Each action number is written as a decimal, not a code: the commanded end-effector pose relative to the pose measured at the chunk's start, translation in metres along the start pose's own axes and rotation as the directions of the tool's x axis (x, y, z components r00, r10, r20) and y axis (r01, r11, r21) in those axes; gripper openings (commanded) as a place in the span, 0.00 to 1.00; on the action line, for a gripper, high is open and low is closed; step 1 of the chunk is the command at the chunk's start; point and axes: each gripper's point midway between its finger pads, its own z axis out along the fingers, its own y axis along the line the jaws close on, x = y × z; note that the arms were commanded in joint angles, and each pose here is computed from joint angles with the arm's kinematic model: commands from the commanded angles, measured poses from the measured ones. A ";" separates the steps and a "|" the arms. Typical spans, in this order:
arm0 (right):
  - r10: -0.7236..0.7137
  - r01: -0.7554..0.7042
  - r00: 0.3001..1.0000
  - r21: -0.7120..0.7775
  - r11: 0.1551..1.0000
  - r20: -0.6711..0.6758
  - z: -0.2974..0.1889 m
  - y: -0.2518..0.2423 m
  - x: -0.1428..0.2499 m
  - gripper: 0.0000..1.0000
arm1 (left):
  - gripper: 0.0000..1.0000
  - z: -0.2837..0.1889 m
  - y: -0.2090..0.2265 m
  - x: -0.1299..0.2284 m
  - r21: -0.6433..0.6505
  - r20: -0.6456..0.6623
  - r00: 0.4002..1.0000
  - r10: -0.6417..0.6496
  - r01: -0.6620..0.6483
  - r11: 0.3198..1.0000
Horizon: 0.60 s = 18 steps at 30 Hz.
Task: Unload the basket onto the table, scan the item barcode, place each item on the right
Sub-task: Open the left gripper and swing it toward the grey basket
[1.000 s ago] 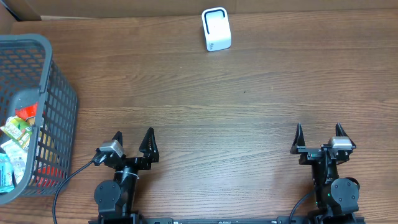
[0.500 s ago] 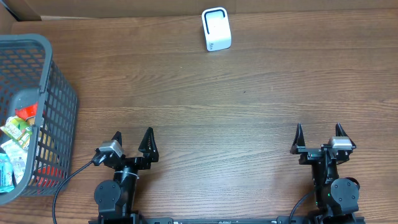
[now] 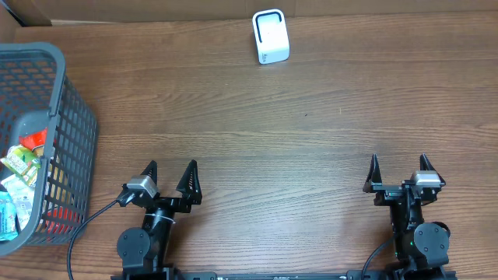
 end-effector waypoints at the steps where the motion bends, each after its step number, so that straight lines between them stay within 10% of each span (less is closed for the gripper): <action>1: -0.003 0.003 1.000 -0.005 1.000 0.006 0.000 0.001 0.001 1.00 | 1.00 -0.002 -0.011 -0.009 0.045 0.018 1.000 0.003 -0.004 0.999; 18: -0.003 0.003 1.000 -0.005 1.000 0.006 0.000 0.001 0.001 1.00 | 1.00 -0.018 -0.041 -0.046 0.094 0.032 0.989 0.143 -0.146 0.985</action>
